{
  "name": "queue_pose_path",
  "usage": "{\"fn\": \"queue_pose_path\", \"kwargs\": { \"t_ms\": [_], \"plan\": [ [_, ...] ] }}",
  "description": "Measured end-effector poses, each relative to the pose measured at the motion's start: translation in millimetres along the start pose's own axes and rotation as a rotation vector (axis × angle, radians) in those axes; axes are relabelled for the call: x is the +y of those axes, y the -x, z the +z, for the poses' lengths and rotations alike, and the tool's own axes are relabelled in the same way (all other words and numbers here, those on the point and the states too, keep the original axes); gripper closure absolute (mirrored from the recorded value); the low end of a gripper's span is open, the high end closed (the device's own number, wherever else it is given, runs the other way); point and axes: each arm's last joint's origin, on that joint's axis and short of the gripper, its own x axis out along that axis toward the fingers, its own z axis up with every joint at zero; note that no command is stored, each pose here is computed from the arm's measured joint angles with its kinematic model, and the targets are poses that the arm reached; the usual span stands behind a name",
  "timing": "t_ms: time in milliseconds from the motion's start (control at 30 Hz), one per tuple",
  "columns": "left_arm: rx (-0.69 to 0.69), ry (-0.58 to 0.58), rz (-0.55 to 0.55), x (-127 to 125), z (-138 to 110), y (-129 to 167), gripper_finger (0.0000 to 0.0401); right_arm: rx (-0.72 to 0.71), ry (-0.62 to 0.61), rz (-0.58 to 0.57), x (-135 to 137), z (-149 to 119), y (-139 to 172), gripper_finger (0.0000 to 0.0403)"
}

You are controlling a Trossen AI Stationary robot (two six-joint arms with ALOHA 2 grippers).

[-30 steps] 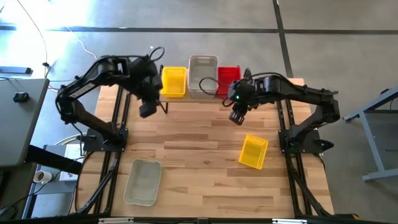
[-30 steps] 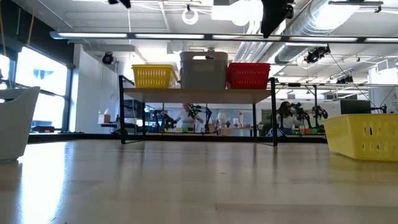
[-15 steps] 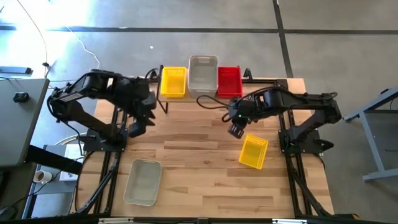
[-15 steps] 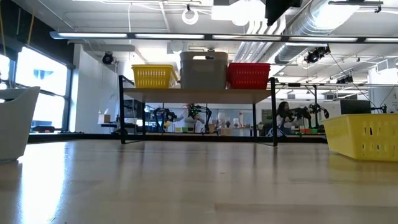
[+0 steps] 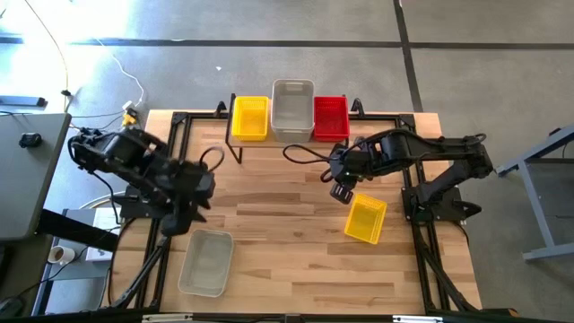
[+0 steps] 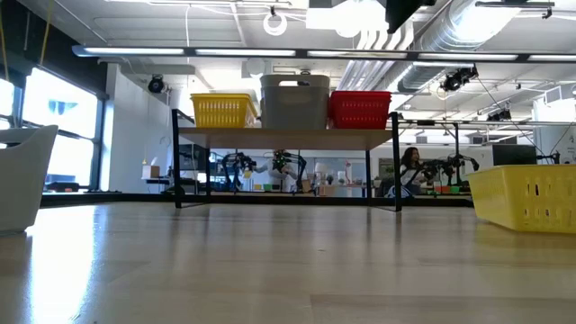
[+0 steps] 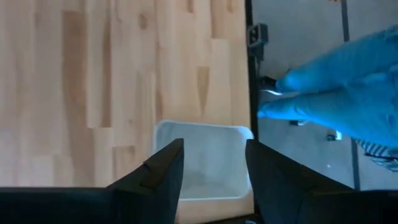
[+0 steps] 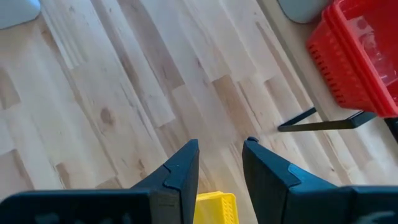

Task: Stack baskets on shelf by color
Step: Stack the gray bin on top of the gray bins on the shelf

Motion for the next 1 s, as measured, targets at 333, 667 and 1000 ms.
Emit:
{"fn": "queue_pose_path", "kwargs": {
  "t_ms": [333, 667, 1000],
  "plan": [
    [0.1, -0.023, 0.072, -35.5, -28.4, -30.0, 0.0229, 0.048, 0.067, 0.091, 2.7, -1.5, -0.1, 0.0293],
    [0.144, 0.057, 0.032, -69.9, -63.2, -97.7, 0.0235, 0.042, 0.132, 0.085, 2.5, -1.3, -0.2, 0.0293],
    [0.173, 0.134, 0.047, -84.0, -95.4, -141.1, 0.0236, 0.043, 0.131, 0.088, 2.6, -1.4, -0.2, 0.0293]
  ]
}}
